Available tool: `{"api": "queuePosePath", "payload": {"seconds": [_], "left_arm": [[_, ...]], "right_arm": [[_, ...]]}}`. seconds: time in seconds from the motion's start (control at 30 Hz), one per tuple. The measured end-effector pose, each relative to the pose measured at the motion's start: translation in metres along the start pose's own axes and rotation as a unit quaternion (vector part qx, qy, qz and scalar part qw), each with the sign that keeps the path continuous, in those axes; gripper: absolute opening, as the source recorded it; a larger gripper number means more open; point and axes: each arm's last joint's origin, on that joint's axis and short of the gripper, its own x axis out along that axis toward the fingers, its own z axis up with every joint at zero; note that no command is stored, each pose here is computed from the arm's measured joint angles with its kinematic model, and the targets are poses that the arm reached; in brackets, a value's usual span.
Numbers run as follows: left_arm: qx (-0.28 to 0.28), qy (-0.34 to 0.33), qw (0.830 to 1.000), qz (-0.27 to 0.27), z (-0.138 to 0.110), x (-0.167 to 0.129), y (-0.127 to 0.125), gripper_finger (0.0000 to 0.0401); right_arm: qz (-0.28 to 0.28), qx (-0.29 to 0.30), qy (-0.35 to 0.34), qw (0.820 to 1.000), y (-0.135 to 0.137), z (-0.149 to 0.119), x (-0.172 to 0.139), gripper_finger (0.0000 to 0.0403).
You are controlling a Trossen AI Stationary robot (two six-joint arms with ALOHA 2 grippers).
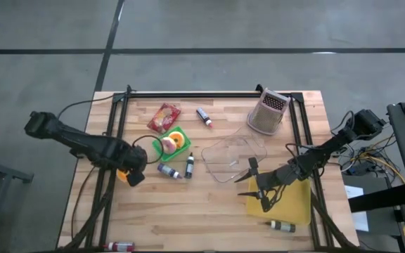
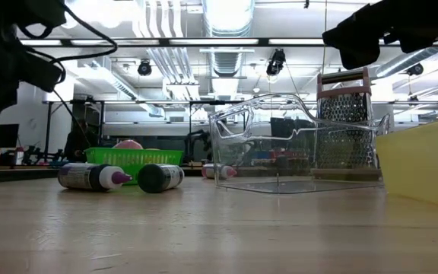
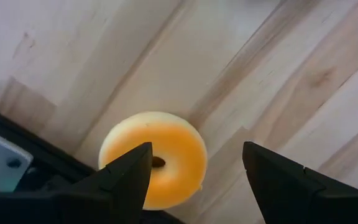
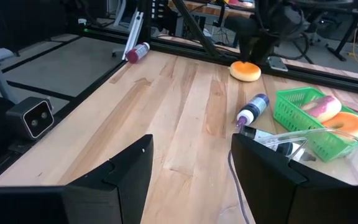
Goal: Pick & Place Food Item
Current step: Put the black donut into the green bin
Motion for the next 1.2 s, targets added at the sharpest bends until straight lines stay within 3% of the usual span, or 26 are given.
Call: {"api": "queuePosePath", "payload": {"seconds": [0.4, 0.7, 0.9, 1.2], "left_arm": [[-0.035, 0.015, 0.999, 0.022, 0.002, 0.019, -0.004, 0.0257], [-0.059, 0.087, 0.991, 0.079, 0.006, 0.038, -0.016, 0.0257], [-0.07, 0.118, 0.986, 0.093, 0.012, 0.033, -0.028, 0.0257], [-0.076, 0.107, 0.986, 0.102, 0.012, 0.021, -0.038, 0.0257]], "right_arm": [[0.0, 0.0, 0.0, 1.0, 0.0, 0.0, 0.0, 0.0214], [0.004, -0.005, 0.004, 1.0, 0.0, -0.001, 0.0, 0.0214], [0.011, -0.016, 0.018, 1.0, 0.001, -0.004, 0.0, 0.0214], [0.012, -0.025, 0.027, 0.999, 0.0, -0.006, 0.0, 0.0214]]}}
